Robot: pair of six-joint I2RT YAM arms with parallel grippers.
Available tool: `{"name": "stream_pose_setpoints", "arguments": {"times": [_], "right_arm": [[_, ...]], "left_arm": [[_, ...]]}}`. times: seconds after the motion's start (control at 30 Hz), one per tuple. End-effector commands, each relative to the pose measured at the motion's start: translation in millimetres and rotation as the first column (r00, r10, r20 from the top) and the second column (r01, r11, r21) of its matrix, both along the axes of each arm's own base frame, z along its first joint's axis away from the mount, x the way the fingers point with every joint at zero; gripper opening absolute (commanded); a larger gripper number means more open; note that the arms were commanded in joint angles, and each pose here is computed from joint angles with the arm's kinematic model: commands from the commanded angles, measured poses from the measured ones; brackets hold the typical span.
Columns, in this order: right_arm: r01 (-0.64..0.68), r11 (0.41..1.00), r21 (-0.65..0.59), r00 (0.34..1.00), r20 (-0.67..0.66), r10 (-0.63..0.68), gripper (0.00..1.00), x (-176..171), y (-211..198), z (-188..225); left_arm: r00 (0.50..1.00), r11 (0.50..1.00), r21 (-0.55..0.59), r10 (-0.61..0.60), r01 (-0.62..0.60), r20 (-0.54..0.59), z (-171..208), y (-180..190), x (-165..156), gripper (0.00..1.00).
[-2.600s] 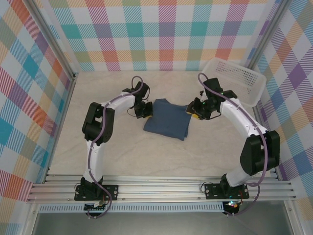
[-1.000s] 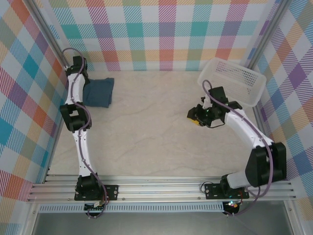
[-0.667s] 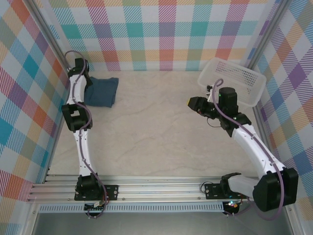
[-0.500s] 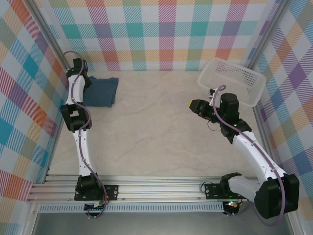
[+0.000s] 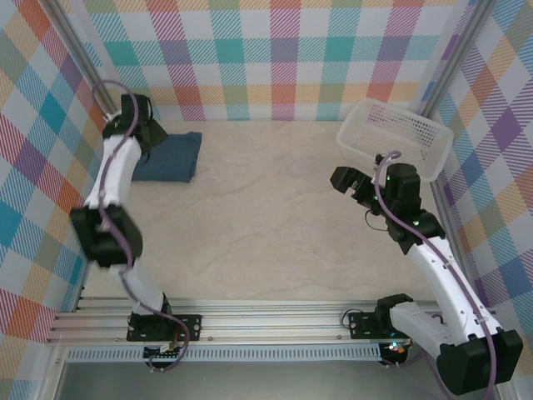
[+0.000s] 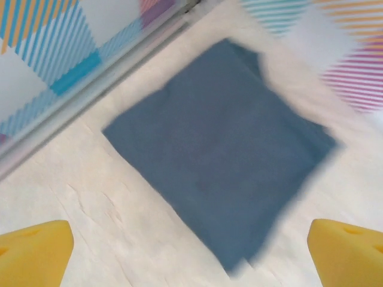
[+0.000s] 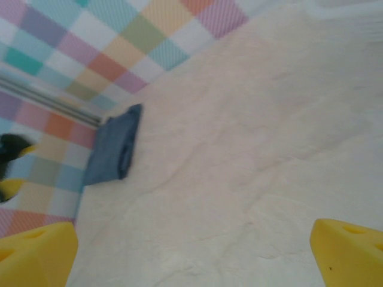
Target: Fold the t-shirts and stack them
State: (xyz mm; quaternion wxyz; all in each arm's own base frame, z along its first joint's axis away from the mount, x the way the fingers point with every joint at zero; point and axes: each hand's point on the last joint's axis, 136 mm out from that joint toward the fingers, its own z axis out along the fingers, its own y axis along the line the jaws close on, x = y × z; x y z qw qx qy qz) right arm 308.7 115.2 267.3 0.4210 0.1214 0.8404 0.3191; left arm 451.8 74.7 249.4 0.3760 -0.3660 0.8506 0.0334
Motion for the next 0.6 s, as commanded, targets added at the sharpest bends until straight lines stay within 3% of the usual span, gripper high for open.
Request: {"name": "stream_pose_setpoints", "arguments": {"times": [0.0,0.07,0.17,0.23,0.33,0.43,0.5,0.57], "right_arm": [[0.008,0.985,-0.170,0.996,-0.081,-0.022,1.00,-14,-21,-8],[0.084,0.971,-0.222,0.988,-0.104,-0.110,1.00,-20,-38,-14],[0.332,0.852,-0.404,0.898,-0.142,-0.417,1.00,-35,-99,-41],[0.316,0.794,-0.520,0.917,-0.049,-0.397,1.00,-31,-112,-57],[0.316,0.736,-0.598,0.942,0.108,-0.317,1.00,-28,-118,-76],[0.345,0.671,-0.656,0.937,0.195,-0.290,1.00,-29,-128,-97],[0.337,0.663,-0.669,0.941,0.205,-0.271,1.00,-25,-128,-114],[0.346,0.685,-0.641,0.938,0.218,-0.270,1.00,-21,-127,-128]], "left_arm": [[0.965,0.996,-0.066,-0.035,0.054,0.261,36,-35,-21,1.00],[0.965,0.993,-0.021,-0.107,0.115,0.239,26,-57,-49,1.00],[0.971,0.985,0.024,-0.171,0.170,0.166,4,-75,-96,1.00],[0.992,0.992,0.112,-0.069,0.058,0.101,-12,-56,-133,1.00],[0.991,0.966,0.253,-0.074,0.043,0.116,-35,-36,-172,1.00],[0.964,0.904,0.393,-0.235,0.169,0.126,-60,-37,-183,1.00],[0.903,0.849,0.433,-0.401,0.303,0.153,-76,-57,-178,1.00],[0.893,0.862,0.410,-0.403,0.297,0.201,-93,-60,-178,1.00]]}}
